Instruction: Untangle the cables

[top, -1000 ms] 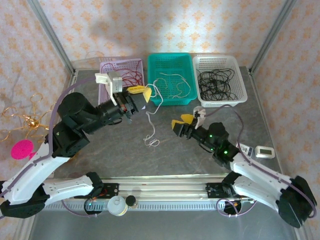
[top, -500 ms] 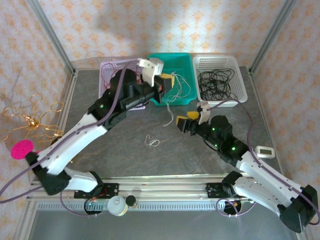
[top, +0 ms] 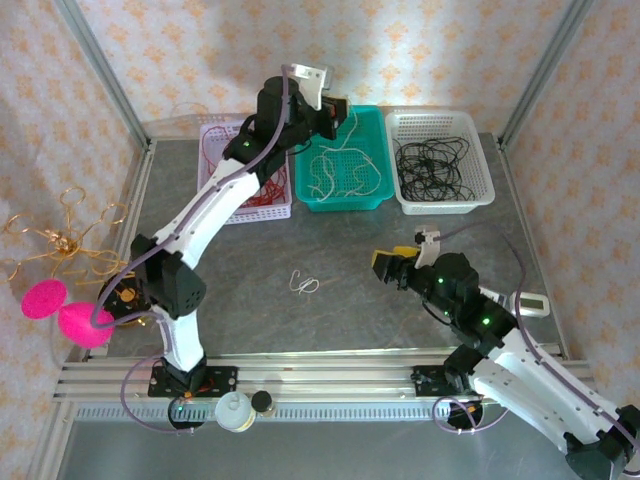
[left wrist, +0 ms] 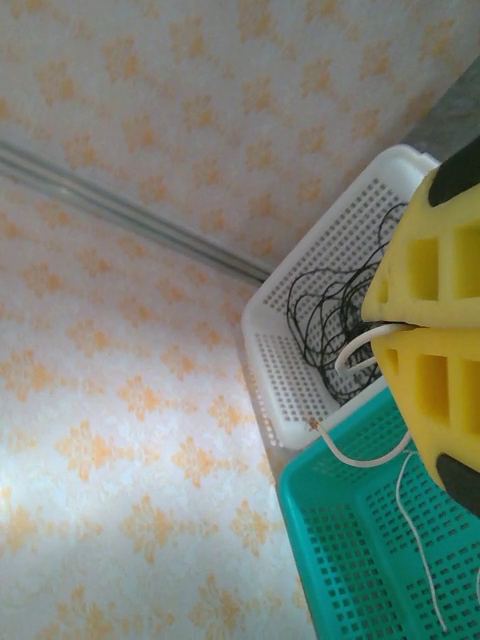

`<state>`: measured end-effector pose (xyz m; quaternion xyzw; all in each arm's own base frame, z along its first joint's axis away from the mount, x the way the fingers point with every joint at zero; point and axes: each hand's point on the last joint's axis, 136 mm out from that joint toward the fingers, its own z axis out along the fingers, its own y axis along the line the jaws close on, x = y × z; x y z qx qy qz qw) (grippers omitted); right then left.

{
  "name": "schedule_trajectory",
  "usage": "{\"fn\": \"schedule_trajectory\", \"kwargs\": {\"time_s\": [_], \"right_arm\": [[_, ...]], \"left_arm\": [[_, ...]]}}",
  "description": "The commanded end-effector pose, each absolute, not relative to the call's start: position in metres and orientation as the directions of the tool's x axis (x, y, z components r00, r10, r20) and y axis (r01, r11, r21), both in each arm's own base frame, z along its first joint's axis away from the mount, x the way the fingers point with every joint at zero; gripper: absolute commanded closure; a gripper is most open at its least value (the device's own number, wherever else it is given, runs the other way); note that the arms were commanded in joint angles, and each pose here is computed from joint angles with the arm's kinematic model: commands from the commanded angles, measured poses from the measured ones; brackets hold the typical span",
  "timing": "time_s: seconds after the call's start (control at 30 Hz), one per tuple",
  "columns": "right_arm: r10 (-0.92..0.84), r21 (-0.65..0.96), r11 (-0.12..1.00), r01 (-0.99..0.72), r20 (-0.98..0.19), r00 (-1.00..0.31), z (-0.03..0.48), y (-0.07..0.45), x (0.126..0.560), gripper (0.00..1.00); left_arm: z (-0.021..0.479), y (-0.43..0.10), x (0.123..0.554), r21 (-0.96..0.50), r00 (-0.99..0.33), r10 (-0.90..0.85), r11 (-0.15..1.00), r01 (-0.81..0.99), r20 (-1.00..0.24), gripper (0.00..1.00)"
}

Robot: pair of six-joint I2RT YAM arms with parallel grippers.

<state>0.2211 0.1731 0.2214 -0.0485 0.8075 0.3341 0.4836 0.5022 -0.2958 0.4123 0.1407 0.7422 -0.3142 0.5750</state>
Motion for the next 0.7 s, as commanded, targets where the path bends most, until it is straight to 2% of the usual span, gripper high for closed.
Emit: {"fn": "schedule_trajectory", "kwargs": {"time_s": [0.0, 0.2, 0.57, 0.67], "right_arm": [[0.248, 0.507, 0.773, -0.381, -0.794, -0.554, 0.212, 0.171, 0.218, 0.34], [0.232, 0.493, 0.788, -0.369, -0.792, -0.564, 0.202, 0.170, 0.219, 0.34], [0.222, 0.513, 0.787, -0.341, -0.753, -0.620, 0.177, 0.176, 0.221, 0.35], [0.212, 0.487, 0.820, -0.300, -0.746, -0.631, 0.166, 0.170, 0.225, 0.37]], "left_arm": [[0.402, -0.297, 0.530, -0.384, -0.323, -0.233, 0.731, 0.564, -0.917, 1.00], [0.354, -0.314, 0.565, -0.468, -0.404, -0.270, 0.691, 0.551, -0.874, 1.00], [0.234, -0.307, 0.607, -0.480, -0.517, -0.246, 0.788, 0.386, -0.820, 0.99], [0.203, -0.293, 0.603, -0.457, -0.540, -0.244, 0.836, 0.304, -0.806, 0.78]]}}
